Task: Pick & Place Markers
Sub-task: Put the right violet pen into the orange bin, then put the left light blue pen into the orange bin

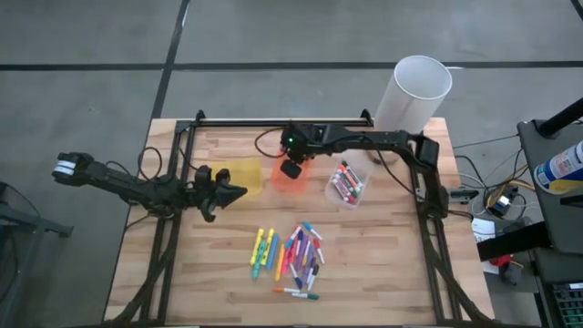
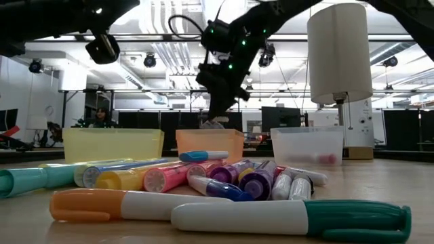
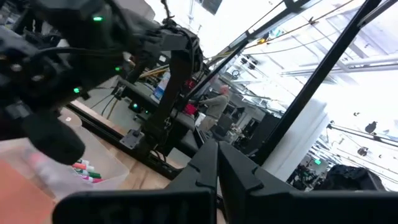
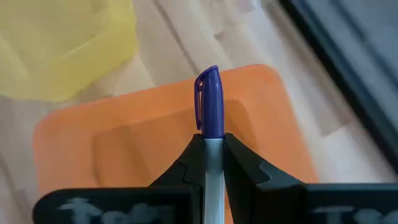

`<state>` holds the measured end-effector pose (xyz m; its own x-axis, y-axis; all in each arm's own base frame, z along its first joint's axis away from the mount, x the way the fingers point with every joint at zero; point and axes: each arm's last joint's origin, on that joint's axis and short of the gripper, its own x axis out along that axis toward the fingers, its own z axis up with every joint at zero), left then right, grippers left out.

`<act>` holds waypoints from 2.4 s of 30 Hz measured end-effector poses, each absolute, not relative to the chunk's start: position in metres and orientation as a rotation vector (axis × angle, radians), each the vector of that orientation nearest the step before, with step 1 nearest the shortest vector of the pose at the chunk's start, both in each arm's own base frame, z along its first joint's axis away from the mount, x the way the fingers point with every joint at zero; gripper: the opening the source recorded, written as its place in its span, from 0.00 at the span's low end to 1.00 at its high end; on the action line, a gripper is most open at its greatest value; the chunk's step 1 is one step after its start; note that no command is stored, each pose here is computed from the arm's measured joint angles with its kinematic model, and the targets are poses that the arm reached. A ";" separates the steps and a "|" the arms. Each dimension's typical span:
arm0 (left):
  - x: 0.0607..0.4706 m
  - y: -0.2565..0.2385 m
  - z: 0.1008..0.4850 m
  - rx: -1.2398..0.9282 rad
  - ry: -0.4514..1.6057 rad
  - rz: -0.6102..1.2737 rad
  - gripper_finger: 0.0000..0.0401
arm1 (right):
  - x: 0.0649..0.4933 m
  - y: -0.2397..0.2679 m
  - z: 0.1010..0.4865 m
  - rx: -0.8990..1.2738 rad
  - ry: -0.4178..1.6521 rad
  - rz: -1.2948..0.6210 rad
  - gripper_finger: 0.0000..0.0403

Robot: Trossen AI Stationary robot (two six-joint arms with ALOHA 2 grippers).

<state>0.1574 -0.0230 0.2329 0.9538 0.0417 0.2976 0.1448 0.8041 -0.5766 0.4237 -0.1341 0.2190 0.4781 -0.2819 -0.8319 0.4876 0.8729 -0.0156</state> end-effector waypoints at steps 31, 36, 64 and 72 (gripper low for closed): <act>0.157 -0.024 0.233 -0.650 -0.293 -0.104 0.02 | 0.428 -0.153 0.171 0.354 1.054 -0.522 0.28; 0.157 -0.024 0.233 -0.650 -0.293 -0.104 0.02 | 0.429 -0.152 0.179 0.318 1.064 -0.501 0.34; 0.157 -0.025 0.233 -0.635 -0.293 -0.110 0.02 | 0.450 0.020 0.245 -0.265 1.207 0.120 0.25; 0.152 -0.026 0.238 -0.617 -0.311 -0.187 0.02 | 0.445 0.058 0.232 -0.307 1.222 0.187 0.27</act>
<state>0.1523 -0.0258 0.2384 0.9369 -0.0800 0.3402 0.2637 0.8007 -0.5379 0.4448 0.0578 0.2319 0.3333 -0.0231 -0.9426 -0.3042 0.9436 -0.1307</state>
